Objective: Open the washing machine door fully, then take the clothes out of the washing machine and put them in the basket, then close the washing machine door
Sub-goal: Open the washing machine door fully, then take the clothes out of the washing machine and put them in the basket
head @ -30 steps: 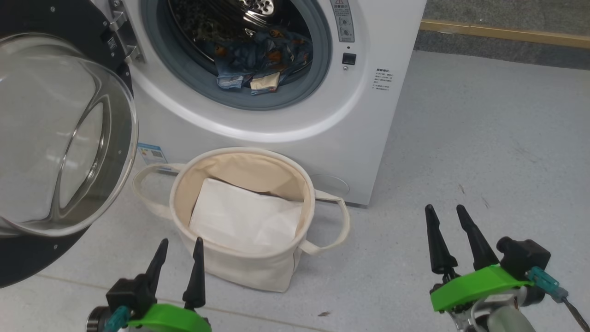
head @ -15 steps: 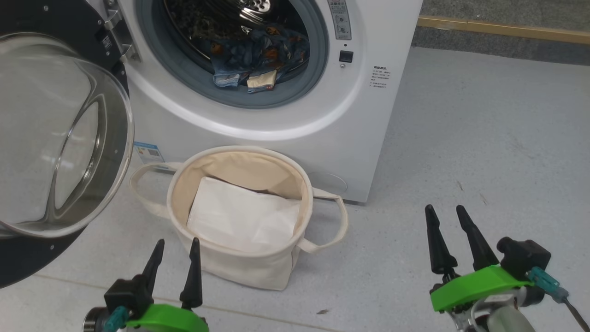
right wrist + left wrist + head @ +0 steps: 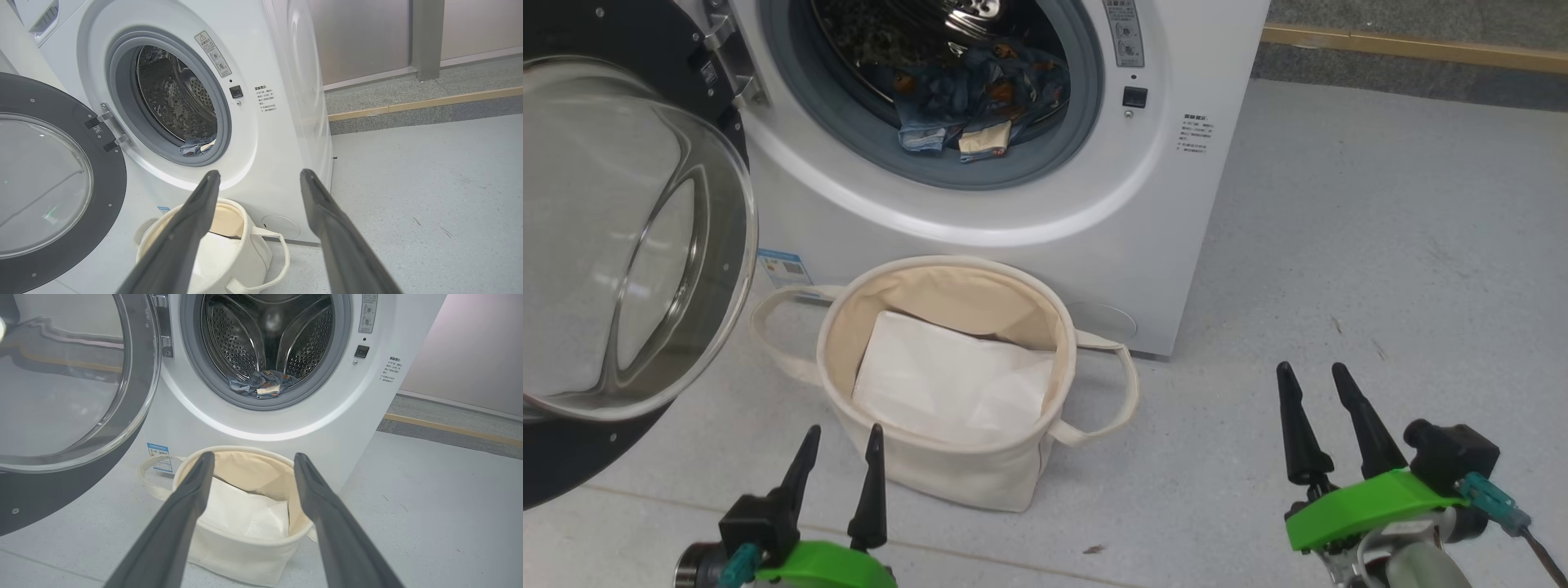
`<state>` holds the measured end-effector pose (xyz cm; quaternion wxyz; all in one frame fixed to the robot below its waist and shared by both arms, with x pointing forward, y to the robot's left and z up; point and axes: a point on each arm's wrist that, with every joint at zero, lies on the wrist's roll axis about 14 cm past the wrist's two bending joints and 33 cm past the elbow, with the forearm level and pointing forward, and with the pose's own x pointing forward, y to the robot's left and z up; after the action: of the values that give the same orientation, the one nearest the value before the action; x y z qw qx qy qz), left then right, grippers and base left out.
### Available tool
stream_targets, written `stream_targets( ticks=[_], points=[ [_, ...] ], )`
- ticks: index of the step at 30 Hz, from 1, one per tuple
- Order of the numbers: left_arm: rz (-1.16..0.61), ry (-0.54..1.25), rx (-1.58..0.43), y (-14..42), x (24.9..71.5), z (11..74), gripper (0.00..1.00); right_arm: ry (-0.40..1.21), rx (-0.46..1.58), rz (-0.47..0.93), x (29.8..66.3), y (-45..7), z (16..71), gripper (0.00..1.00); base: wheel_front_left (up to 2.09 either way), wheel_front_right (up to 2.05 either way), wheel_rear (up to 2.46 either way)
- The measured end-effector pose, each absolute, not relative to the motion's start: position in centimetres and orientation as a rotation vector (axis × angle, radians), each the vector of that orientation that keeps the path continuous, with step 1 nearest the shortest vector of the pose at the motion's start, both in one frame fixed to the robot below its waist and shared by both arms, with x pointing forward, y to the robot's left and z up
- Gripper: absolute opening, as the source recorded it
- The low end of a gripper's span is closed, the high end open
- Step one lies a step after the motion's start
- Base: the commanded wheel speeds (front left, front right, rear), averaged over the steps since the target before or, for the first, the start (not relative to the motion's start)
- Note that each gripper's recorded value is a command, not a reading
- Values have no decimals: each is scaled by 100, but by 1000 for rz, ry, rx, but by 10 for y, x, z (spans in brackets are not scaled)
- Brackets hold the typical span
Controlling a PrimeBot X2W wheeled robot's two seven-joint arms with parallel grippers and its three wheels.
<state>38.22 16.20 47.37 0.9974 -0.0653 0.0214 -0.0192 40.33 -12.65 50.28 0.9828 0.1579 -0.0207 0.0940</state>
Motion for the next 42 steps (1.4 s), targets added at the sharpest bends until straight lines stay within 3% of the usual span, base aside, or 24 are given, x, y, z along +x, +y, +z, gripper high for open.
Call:
stream_targets(
  ticks=[21, 42],
  points=[
    [-83, 106, -182, 152, 379, 454, 100, -30, 319, 187, 404, -126, 499, 100, 9, -13, 4],
    [-184, 116, -142, 126, 383, 453, 100, -12, 325, 189, 408, -124, 492, 100, 155, -173, 18]
  ],
)
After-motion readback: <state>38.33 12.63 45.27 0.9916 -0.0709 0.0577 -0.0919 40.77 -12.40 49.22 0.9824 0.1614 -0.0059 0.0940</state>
